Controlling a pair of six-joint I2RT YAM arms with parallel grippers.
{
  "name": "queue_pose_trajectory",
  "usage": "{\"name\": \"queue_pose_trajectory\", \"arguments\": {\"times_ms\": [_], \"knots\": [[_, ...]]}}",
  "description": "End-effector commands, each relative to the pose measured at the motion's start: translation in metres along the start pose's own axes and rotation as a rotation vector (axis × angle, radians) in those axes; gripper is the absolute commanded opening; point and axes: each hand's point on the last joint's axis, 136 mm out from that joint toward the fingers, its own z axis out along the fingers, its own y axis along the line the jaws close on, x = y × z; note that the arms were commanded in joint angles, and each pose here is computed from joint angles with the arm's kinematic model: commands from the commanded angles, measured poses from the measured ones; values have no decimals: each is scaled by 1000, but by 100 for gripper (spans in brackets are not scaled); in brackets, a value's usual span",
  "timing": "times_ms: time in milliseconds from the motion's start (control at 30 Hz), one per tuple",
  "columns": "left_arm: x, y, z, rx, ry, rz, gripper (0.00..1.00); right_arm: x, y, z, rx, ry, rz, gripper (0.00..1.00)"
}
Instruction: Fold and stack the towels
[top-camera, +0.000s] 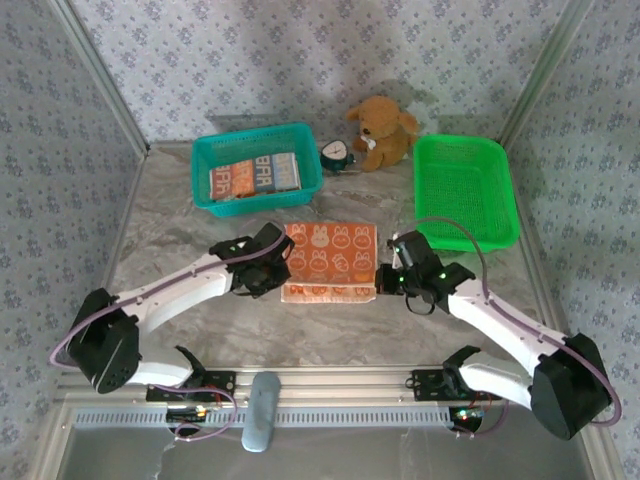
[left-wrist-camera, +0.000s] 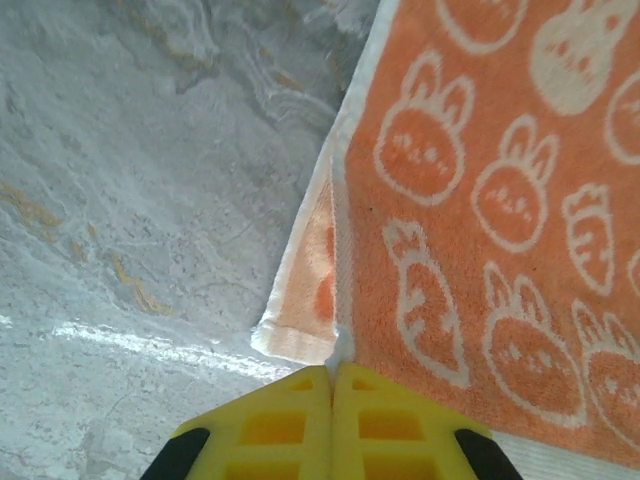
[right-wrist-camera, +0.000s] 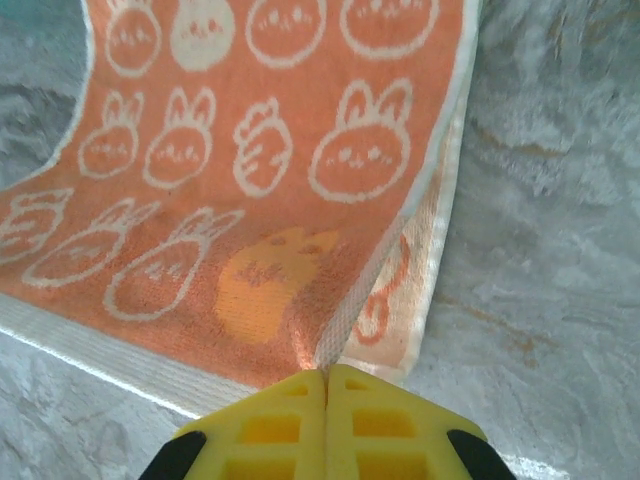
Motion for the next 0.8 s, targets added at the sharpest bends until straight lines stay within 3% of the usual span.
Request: {"name": "queue_pose_trajectory", "arguments": {"times_ms": [0,100,167,200,267,367,500,767], "knots": [[10,1,11,-4,21,-23,0,12,-6,11,26,12,11,0],[16,7,18,-24,34,-17,1,26,-12,18,40,38,-1,4],[19,10,20,-33,45,-13,14,34,-15,20,50,58,-4,26],[21,10,20,-35,49,-10,25,35,-16,20,57,62,-8,32],[21,9,18,-31,52,0,41,35,-17,17,67,62,-17,33],[15,7,11,-43,35,23,52,27,-15,10,73,34,-27,37],[0,-8,-1,-35,-10,71,50,13,-7,6,72,15,-55,36],[-12,-39,12,-14,16,160,33,-8,9,25,66,38,-111,33]]}}
